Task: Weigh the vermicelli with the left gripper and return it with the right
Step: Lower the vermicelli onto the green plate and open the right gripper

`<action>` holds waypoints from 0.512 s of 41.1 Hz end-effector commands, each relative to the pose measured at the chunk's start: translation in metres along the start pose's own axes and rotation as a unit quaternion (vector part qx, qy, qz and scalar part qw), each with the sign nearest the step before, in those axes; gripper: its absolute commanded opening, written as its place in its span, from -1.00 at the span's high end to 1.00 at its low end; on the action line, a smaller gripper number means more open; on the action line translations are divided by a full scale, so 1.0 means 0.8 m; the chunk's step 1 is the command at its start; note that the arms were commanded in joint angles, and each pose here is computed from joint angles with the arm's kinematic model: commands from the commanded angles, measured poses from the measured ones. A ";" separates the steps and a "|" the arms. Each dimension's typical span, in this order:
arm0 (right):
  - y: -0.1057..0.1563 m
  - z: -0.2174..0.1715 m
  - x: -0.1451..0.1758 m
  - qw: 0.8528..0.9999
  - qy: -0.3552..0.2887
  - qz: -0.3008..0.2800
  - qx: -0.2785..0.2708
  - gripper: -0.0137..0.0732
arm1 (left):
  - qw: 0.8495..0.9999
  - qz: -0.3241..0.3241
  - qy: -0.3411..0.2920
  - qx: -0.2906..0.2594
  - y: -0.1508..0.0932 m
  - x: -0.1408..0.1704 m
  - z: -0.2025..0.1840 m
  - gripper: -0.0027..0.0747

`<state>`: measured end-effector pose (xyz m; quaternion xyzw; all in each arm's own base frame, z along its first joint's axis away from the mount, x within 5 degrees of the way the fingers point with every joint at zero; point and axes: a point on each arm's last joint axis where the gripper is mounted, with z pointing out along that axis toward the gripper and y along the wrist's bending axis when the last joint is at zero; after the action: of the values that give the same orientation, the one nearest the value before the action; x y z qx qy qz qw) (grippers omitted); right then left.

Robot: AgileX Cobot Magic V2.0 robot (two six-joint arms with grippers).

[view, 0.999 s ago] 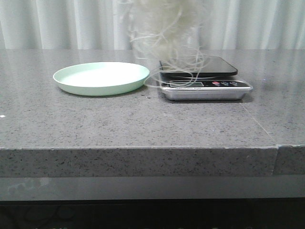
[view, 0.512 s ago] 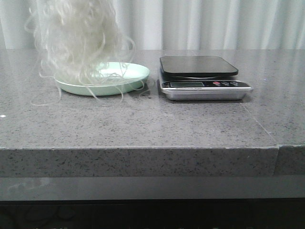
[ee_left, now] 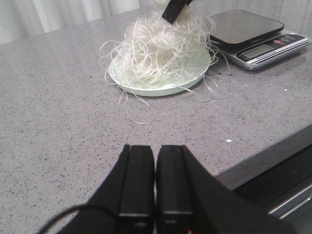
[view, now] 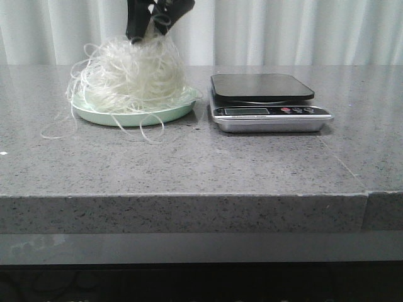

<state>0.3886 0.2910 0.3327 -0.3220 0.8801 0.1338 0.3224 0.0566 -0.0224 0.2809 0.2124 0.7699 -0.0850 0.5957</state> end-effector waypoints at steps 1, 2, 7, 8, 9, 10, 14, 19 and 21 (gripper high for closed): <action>-0.004 -0.037 -0.017 0.999 -0.044 -0.010 0.012 0.33 | 0.999 -0.005 -0.046 0.001 0.001 -0.019 -0.003 0.57; -0.005 -0.035 -0.016 0.999 -0.039 -0.010 0.012 0.33 | 0.999 -0.005 -0.046 0.001 0.001 -0.019 -0.003 0.57; -0.005 -0.032 -0.013 0.999 -0.028 -0.010 0.011 0.33 | 0.999 -0.005 -0.046 0.001 0.001 -0.019 -0.003 0.57; -0.005 -0.032 -0.013 0.999 -0.028 -0.010 0.011 0.32 | 0.999 -0.005 -0.046 0.001 0.001 -0.019 -0.003 0.57; -0.004 -0.032 -0.014 0.999 -0.029 -0.010 0.011 0.30 | 0.999 -0.005 -0.046 0.001 0.001 -0.019 -0.003 0.57; -0.004 -0.033 -0.014 0.999 -0.029 -0.010 0.011 0.28 | 0.999 -0.005 -0.046 0.001 0.001 -0.019 -0.003 0.57; -0.004 -0.034 -0.015 0.999 -0.032 -0.010 0.011 0.08 | 0.999 -0.006 -0.046 0.001 0.001 -0.019 -0.003 0.57; -0.004 -0.035 -0.016 0.999 -0.033 -0.010 0.011 -0.25 | 0.999 -0.006 -0.046 0.001 0.001 -0.019 -0.003 0.57; -0.004 -0.035 -0.015 0.999 -0.031 -0.010 0.011 -0.31 | 0.999 -0.006 -0.046 0.001 0.001 -0.019 -0.003 0.57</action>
<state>0.3912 0.2927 0.3188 -0.3272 0.8893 0.1241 0.2945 0.0566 -0.0226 0.2809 0.2119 0.7701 -0.0861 0.5955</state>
